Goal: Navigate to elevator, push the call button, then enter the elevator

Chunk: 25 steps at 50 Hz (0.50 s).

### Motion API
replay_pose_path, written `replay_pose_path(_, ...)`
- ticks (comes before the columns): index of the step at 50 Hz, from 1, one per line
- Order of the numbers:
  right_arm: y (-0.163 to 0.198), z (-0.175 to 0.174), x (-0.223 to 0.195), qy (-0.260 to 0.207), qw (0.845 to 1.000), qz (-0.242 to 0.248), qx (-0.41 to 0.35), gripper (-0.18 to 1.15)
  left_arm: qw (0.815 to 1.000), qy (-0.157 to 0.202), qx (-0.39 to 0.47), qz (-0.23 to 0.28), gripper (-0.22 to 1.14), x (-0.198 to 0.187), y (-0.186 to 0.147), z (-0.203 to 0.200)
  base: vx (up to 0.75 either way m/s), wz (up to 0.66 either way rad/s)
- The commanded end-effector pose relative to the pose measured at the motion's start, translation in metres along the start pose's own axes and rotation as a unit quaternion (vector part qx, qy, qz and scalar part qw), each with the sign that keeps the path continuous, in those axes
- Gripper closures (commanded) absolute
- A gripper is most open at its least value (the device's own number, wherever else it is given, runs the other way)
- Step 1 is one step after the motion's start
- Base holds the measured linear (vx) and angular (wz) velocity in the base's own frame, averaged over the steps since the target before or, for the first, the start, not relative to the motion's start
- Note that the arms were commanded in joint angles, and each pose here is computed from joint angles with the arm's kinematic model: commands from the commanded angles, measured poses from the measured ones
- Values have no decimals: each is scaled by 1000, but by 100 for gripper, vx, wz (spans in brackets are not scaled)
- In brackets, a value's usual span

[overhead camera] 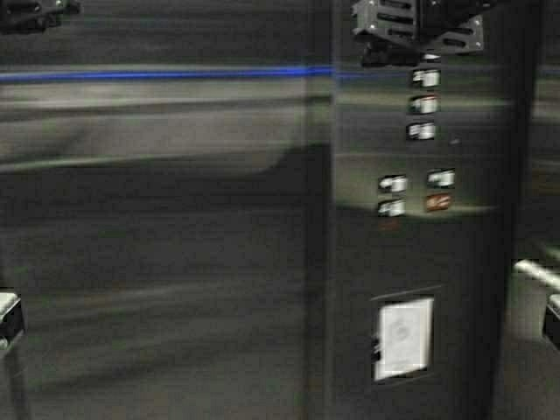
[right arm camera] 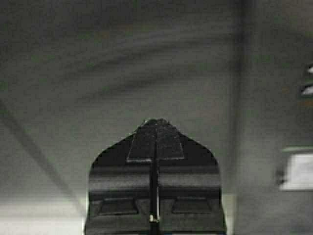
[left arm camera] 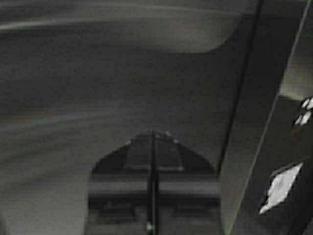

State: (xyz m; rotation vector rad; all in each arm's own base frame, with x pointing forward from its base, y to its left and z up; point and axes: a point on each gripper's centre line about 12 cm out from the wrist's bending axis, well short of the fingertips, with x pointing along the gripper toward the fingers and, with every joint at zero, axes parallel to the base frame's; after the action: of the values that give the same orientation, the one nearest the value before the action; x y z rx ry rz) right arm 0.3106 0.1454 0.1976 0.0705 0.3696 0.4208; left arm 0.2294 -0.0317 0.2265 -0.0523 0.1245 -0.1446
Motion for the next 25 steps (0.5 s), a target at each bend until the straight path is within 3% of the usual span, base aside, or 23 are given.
replay_pose_path(1,4,15,-1,-22,1000,6,-4,91,1000,-12,-8,1,89,4,0,9,-25,24)
replay_pose_path(19,6,18,-3,-26,1000,9,-3,91,1000,-12,-20,4,89,15,0,26,-23,28)
replay_pose_path(25,12,15,-5,-24,1000,18,-7,91,1000,4,-8,3,89,26,0,23,-17,38)
